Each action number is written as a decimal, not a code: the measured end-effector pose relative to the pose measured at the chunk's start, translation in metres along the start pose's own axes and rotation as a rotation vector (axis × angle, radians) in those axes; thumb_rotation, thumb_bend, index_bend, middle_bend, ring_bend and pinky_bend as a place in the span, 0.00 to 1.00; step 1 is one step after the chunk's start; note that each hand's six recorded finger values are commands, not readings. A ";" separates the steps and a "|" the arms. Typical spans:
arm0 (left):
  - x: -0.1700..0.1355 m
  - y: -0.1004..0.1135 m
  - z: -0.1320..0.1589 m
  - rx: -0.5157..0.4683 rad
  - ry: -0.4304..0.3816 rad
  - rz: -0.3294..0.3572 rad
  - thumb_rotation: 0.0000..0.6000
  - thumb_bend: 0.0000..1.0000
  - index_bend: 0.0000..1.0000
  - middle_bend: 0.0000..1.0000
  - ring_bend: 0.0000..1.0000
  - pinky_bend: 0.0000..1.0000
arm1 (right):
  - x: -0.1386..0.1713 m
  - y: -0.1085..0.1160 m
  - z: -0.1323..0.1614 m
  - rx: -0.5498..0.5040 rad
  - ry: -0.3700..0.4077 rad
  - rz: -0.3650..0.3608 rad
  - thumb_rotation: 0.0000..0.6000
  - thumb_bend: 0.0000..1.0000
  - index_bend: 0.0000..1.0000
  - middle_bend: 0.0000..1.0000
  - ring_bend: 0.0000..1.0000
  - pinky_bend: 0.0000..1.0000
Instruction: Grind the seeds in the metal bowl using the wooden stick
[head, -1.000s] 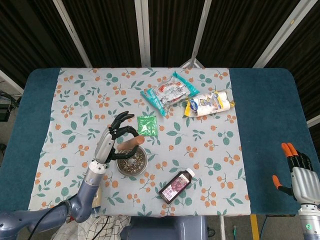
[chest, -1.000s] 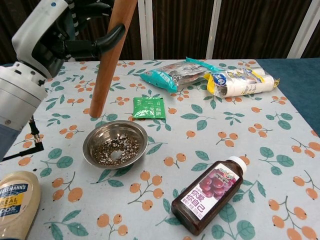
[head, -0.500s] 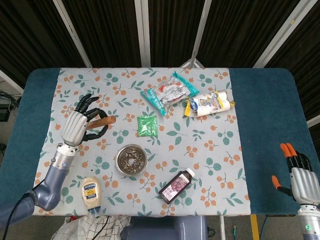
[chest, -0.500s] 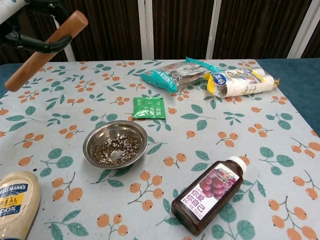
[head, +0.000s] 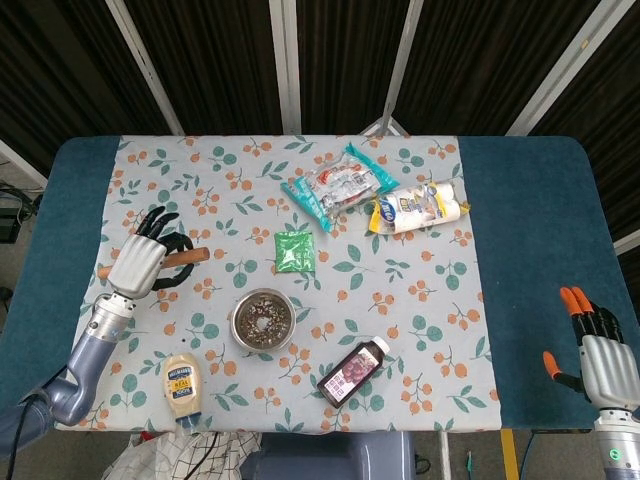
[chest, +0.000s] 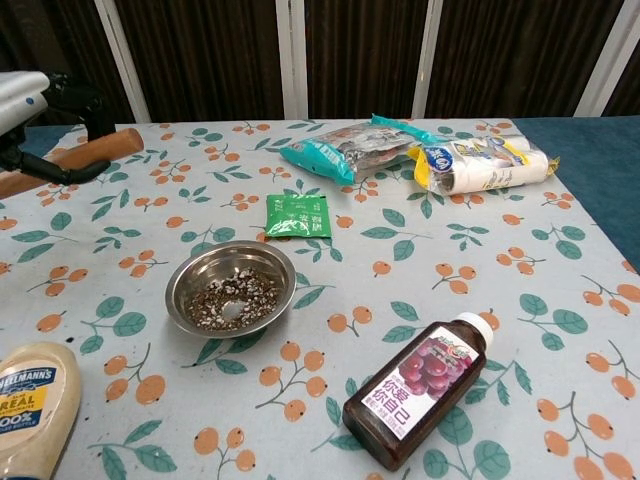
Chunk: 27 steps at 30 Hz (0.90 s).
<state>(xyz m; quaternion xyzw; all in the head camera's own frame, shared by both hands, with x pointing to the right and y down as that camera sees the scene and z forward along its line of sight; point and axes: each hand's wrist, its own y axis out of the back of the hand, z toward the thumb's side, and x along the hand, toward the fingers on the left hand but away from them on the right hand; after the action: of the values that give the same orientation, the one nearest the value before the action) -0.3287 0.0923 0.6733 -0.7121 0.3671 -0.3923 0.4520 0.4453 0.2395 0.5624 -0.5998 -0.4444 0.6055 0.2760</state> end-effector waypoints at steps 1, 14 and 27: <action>-0.001 -0.004 0.000 0.006 0.000 -0.010 1.00 0.77 0.56 0.62 0.16 0.10 | 0.000 0.000 0.000 0.000 0.001 0.000 1.00 0.37 0.00 0.00 0.00 0.00; -0.011 -0.036 -0.006 0.027 0.044 -0.099 1.00 0.59 0.53 0.53 0.15 0.09 | 0.001 0.000 0.001 0.001 0.004 -0.001 1.00 0.37 0.00 0.00 0.00 0.00; -0.025 -0.047 -0.017 -0.008 0.153 -0.135 1.00 0.22 0.38 0.31 0.07 0.02 | 0.002 0.000 0.002 0.005 0.007 -0.004 1.00 0.37 0.00 0.00 0.00 0.00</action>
<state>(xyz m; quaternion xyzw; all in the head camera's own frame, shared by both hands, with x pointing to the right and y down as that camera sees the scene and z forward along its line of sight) -0.3464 0.1230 0.7165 -0.7049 0.3532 -0.4737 0.3925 0.4431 0.2405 0.5616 -0.6005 -0.4430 0.6039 0.2801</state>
